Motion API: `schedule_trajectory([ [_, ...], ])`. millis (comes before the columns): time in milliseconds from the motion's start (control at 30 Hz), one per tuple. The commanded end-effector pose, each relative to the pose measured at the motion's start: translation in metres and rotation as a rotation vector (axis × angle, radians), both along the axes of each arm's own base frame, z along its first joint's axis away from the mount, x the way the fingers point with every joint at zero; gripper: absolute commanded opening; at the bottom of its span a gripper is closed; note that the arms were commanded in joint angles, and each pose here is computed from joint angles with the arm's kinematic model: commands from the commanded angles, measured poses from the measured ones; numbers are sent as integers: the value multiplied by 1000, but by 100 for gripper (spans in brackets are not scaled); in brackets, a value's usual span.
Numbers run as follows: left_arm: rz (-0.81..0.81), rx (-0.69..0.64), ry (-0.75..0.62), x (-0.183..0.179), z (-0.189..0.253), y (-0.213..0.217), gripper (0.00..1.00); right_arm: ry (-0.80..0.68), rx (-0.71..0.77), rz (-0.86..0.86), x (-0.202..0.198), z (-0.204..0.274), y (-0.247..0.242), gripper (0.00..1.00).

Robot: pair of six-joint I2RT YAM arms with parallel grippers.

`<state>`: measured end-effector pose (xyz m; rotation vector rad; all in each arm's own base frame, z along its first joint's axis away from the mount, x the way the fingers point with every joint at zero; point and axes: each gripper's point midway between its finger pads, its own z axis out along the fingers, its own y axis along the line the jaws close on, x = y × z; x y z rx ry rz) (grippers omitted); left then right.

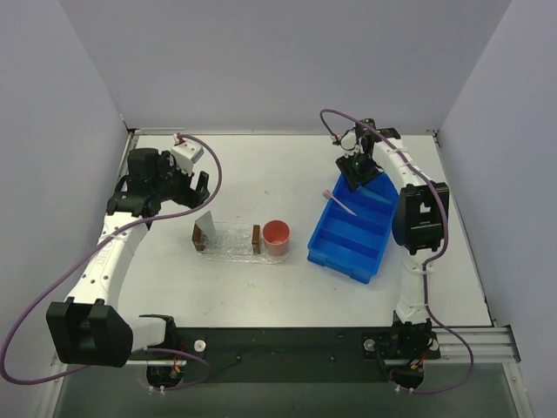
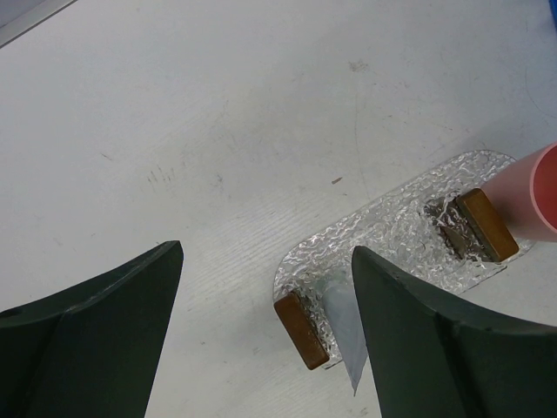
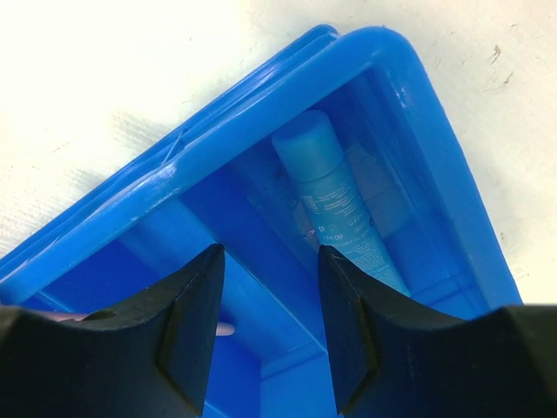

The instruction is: Prepare toiletry sets of a toothbrush and toothpaste on the tray

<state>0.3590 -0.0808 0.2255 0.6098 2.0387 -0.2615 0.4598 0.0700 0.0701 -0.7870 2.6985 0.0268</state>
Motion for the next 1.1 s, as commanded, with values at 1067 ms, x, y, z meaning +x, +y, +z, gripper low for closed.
schedule_trajectory([
  [1067,-10,7,-37,16,13,0,89,-58,11,-41,19,20,-14,36],
])
